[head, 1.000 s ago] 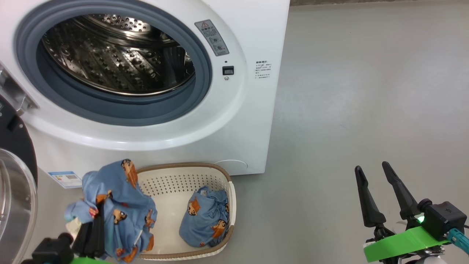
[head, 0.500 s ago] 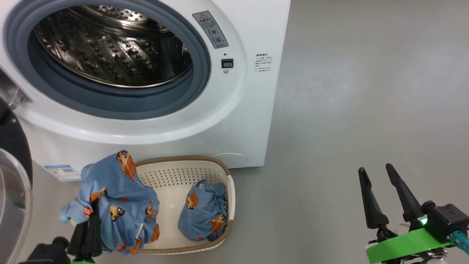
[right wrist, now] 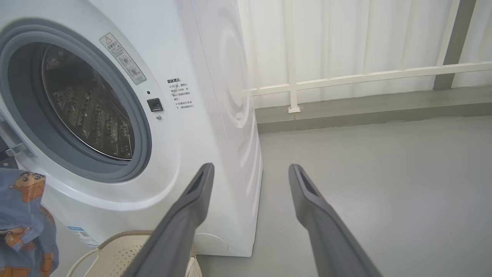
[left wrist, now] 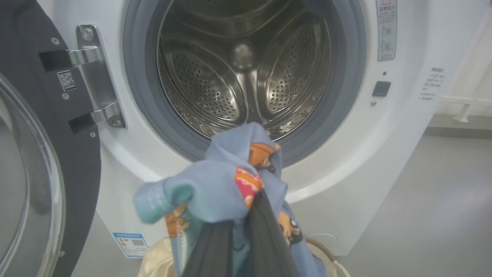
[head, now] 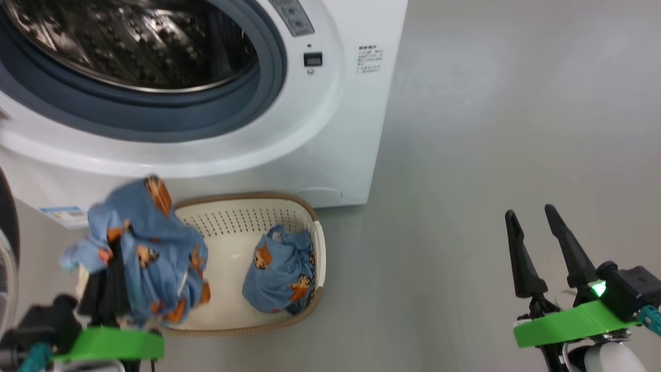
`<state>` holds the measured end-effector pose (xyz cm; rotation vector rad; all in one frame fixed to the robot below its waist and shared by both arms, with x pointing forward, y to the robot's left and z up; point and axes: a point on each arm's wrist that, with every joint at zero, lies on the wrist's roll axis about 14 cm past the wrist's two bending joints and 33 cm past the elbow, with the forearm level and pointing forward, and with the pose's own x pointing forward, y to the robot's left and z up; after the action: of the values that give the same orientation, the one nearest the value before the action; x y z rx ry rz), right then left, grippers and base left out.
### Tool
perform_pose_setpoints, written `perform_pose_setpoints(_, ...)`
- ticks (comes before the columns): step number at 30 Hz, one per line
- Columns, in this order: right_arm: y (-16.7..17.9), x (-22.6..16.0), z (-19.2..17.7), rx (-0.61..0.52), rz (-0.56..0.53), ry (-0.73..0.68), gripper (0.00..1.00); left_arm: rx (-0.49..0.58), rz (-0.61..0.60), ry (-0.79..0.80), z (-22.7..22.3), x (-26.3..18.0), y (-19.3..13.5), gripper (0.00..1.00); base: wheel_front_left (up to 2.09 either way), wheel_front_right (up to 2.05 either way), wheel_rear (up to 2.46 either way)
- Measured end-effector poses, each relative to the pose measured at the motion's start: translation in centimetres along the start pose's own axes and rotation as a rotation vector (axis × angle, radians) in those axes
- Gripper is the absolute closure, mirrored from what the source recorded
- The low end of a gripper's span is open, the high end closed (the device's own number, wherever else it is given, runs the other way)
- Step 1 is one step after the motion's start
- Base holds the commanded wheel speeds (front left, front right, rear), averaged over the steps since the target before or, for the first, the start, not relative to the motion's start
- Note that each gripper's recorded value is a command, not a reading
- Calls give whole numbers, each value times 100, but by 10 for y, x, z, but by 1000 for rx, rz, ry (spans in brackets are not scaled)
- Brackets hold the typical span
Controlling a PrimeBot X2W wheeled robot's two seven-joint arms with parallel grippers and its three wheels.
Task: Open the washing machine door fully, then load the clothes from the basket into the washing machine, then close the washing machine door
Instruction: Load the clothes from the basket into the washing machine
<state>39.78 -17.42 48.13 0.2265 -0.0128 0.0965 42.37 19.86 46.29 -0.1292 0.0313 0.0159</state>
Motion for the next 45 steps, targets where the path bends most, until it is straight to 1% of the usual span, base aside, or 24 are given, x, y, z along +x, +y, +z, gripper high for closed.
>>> perform_pose_setpoints(5, -2, 14, -10, 6, -4, 17, 0, -7, -4, -36, 7, 35, -3, 100, 0, 0, 0)
perform_pose_setpoints(11, -4, 36, -20, 17, -4, 24, 0, -23, -8, -121, 28, 89, -6, 100, 0, 0, 0)
perform_pose_setpoints(14, -5, 45, -26, 18, -2, 33, 0, -19, -12, -146, 35, 116, -6, 100, 0, 0, 0)
perform_pose_setpoints(18, -2, 54, -35, 23, 8, 47, 0, 18, -22, -159, 41, 150, -5, 100, 0, 0, 0)
perform_pose_setpoints(23, -10, 53, -44, 21, -14, 69, 0, 50, -51, -140, 38, 185, -16, 100, 0, 0, 0)
perform_pose_setpoints(26, -12, 52, -47, 22, -22, 78, 0, 87, -78, -119, 34, 204, -25, 100, 0, 0, 0)
perform_pose_setpoints(30, -11, 59, -46, 25, -21, 69, 0, 77, -91, -60, 20, 228, -34, 100, 0, 0, 0)
perform_pose_setpoints(33, -16, 57, -48, 21, -35, 76, 0, 66, -97, -22, 12, 242, -40, 100, 0, 0, 0)
perform_pose_setpoints(38, -18, 54, -50, 21, -45, 85, 0, 57, -95, 31, 2, 262, -40, 100, 0, 0, 0)
perform_pose_setpoints(42, -25, 53, -50, 12, -63, 88, 0, 45, -104, -1, 13, 278, -44, 100, 0, 0, 0)
perform_pose_setpoints(45, -29, 51, -53, 9, -74, 96, 0, 45, -120, -68, 32, 288, -51, 100, 0, 0, 0)
